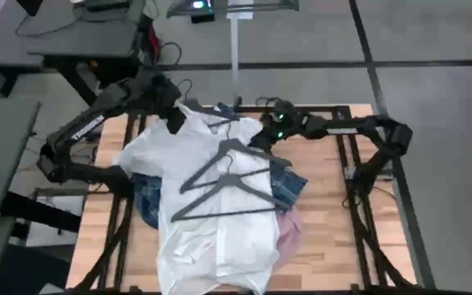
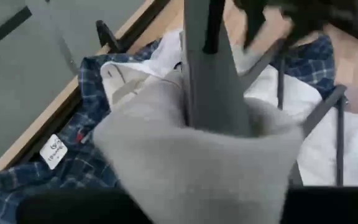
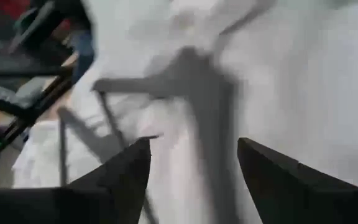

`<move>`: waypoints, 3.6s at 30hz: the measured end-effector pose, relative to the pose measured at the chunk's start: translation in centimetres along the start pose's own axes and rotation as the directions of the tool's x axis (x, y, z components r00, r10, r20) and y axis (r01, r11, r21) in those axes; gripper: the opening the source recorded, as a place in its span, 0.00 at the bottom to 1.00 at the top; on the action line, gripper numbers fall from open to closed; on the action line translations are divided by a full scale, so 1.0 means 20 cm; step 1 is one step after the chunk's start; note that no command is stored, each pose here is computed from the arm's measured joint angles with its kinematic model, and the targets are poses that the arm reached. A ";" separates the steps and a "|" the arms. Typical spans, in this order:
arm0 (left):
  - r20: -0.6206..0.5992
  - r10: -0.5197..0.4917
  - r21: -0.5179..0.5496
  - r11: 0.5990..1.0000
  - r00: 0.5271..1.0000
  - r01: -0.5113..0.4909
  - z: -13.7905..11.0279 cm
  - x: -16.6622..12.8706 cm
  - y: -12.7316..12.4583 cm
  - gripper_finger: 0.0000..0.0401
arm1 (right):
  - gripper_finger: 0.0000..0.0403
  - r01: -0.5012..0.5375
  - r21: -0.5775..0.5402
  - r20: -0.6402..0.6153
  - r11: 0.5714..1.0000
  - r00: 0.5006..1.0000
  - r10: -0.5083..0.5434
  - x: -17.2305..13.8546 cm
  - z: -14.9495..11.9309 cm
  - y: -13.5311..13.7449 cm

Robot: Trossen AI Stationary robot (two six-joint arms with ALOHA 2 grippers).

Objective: Hang clothes
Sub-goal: Hang the white polo shirt on the hanger rack

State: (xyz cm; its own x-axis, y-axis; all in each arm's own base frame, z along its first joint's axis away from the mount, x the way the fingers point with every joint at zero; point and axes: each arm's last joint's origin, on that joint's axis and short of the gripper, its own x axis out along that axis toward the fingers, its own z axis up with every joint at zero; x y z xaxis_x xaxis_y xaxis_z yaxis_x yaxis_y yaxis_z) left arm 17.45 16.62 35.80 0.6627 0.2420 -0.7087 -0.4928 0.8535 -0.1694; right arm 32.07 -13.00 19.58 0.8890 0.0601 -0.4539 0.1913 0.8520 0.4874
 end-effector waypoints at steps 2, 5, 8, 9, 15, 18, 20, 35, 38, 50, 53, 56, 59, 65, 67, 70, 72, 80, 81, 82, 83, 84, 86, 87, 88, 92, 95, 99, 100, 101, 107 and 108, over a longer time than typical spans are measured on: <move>0.002 0.005 0.000 1.000 1.000 -0.005 0.00 0.00 0.00 0.05 | 0.55 0.008 -0.055 0.030 0.998 1.000 -0.006 0.05 0.03 0.07; 0.003 0.008 -0.013 1.000 1.000 -0.008 0.00 0.00 0.00 0.05 | 0.54 0.004 -0.095 0.026 0.996 1.000 -0.001 0.16 0.07 0.15; 0.002 0.012 -0.014 1.000 1.000 -0.012 0.00 0.00 0.00 0.05 | 0.53 -0.016 -0.104 -0.039 0.994 0.999 0.012 0.31 0.12 0.22; 0.002 0.011 -0.014 1.000 1.000 -0.011 0.00 0.00 0.00 0.05 | 0.52 -0.023 -0.106 -0.062 0.994 0.998 0.017 0.36 0.14 0.25; -0.001 0.011 -0.006 1.000 1.000 -0.011 0.00 0.00 0.00 0.05 | 0.47 0.091 -0.132 -0.098 0.987 0.990 -0.104 0.63 0.20 0.34; -0.003 0.011 -0.001 1.000 1.000 -0.011 0.00 0.00 0.00 0.05 | 0.45 0.150 -0.131 -0.072 0.980 0.984 -0.161 0.72 0.21 0.36; -0.003 0.011 -0.001 1.000 1.000 -0.011 0.00 0.00 0.00 0.05 | 0.44 0.156 -0.130 -0.094 0.979 0.981 -0.168 0.77 0.20 0.37; -0.048 -0.002 0.054 0.999 0.999 0.005 -0.03 0.00 0.00 0.05 | 0.43 0.195 -0.259 -0.483 0.946 0.822 -0.301 0.70 0.00 0.52; -0.049 0.009 0.064 0.998 0.999 -0.006 -0.03 -0.01 0.00 0.05 | 0.43 0.197 -0.290 -0.529 0.936 0.782 -0.328 0.63 0.00 0.56; -0.066 0.017 0.085 0.996 0.998 -0.011 -0.04 -0.01 0.02 0.05 | 0.43 0.243 -0.256 -0.519 0.936 0.782 -0.345 0.28 0.11 0.64; -0.066 0.007 0.096 0.995 0.998 -0.001 -0.04 -0.01 0.00 0.05 | 0.43 0.265 -0.216 -0.377 0.940 0.865 -0.331 0.08 0.32 0.63; -0.067 -0.006 0.119 0.993 0.998 0.014 -0.04 -0.01 -0.02 0.05 | 0.43 0.318 -0.194 -0.283 0.928 0.888 -0.363 -0.11 0.46 0.53; -0.057 -0.016 0.143 0.989 0.998 0.024 -0.04 -0.02 -0.04 0.05 | 0.43 0.384 -0.186 -0.197 0.905 0.887 -0.417 -0.26 0.58 0.38; -0.034 -0.048 0.194 0.980 0.998 0.054 -0.04 -0.05 -0.11 0.05 | 0.43 0.434 -0.151 -0.105 0.888 0.886 -0.451 -0.36 0.72 0.01; -0.035 -0.057 0.192 0.979 0.998 0.063 -0.04 -0.05 -0.12 0.05 | 0.43 0.354 -0.108 -0.111 0.929 0.924 -0.365 -0.30 0.72 -0.11; -0.046 -0.069 0.196 0.978 0.997 0.077 -0.04 -0.05 -0.14 0.05 | 0.43 0.226 -0.033 -0.138 0.974 0.964 -0.228 -0.17 0.69 -0.25; -0.048 -0.076 0.199 0.976 0.996 0.084 -0.04 -0.04 -0.16 0.05 | 0.43 0.175 0.006 -0.147 0.985 0.974 -0.172 -0.07 0.66 -0.32; -0.057 -0.086 0.198 0.976 0.995 0.095 -0.04 -0.04 -0.19 0.05 | 0.43 0.115 0.092 -0.088 0.989 0.990 -0.107 0.10 0.63 -0.40; -0.059 -0.087 0.196 0.976 0.994 0.097 -0.04 -0.03 -0.19 0.05 | 0.43 0.112 0.088 -0.085 0.990 0.991 -0.105 0.11 0.63 -0.39; -0.059 -0.089 0.197 0.975 0.994 0.099 -0.04 -0.03 -0.19 0.05 | 0.43 0.106 0.082 -0.084 0.991 0.992 -0.099 0.12 0.63 -0.38; -0.059 -0.091 0.198 0.975 0.994 0.101 -0.04 -0.03 -0.19 0.05 | 0.43 0.098 0.068 -0.075 0.993 0.993 -0.093 0.14 0.63 -0.36; -0.061 -0.091 0.199 0.975 0.994 0.102 -0.04 -0.03 -0.20 0.05 | 0.43 0.096 0.053 -0.063 0.994 0.994 -0.093 0.15 0.63 -0.33; -0.061 -0.092 0.197 0.975 0.994 0.103 -0.04 -0.03 -0.20 0.05 | 0.43 0.107 0.037 -0.058 0.994 0.993 -0.104 0.19 0.62 -0.30; -0.061 -0.093 0.193 0.976 0.994 0.103 -0.04 -0.03 -0.20 0.05 | 0.43 0.106 0.044 -0.071 0.993 0.992 -0.102 0.20 0.61 -0.30; -0.063 -0.094 0.190 0.976 0.994 0.105 -0.05 -0.03 -0.20 0.05 | 0.43 0.106 0.056 -0.084 0.993 0.991 -0.102 0.23 0.59 -0.30; -0.067 -0.098 0.195 0.975 0.993 0.109 -0.05 -0.03 -0.21 0.05 | 0.43 0.120 0.036 -0.092 0.992 0.989 -0.117 0.31 0.57 -0.26; -0.069 -0.099 0.196 0.974 0.993 0.111 -0.05 -0.03 -0.21 0.05 | 0.43 0.203 0.014 -0.070 0.979 0.977 -0.201 0.32 0.58 -0.24; -0.072 -0.106 0.199 0.973 0.992 0.118 -0.05 -0.03 -0.22 0.05 | 0.43 0.232 0.017 -0.112 0.972 0.967 -0.229 0.35 0.53 -0.29; -0.070 -0.106 0.202 0.972 0.992 0.118 -0.05 -0.03 -0.22 0.05 | 0.43 0.237 0.022 -0.129 0.971 0.964 -0.233 0.35 0.52 -0.29; -0.070 -0.106 0.204 0.972 0.992 0.119 -0.05 -0.03 -0.22 0.05 | 0.43 0.237 0.024 -0.142 0.971 0.962 -0.232 0.36 0.51 -0.29; -0.083 -0.101 0.202 0.973 0.991 0.116 -0.05 -0.02 -0.22 0.05 | 0.35 0.233 0.027 -0.229 0.972 0.948 -0.221 0.42 0.43 -0.34; -0.082 -0.101 0.202 0.972 0.991 0.116 -0.05 -0.02 -0.22 0.05 | 0.30 0.233 0.019 -0.235 0.972 0.946 -0.222 0.42 0.42 -0.34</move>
State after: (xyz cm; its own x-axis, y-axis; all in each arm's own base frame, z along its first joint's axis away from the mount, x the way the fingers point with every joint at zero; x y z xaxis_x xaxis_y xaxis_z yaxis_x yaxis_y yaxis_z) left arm 18.65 12.31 36.14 0.6609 0.1157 -0.7415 -0.2883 0.9514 -0.1085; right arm 41.77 -22.67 18.79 0.7012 -0.0098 -0.7129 0.4007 0.8325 0.3826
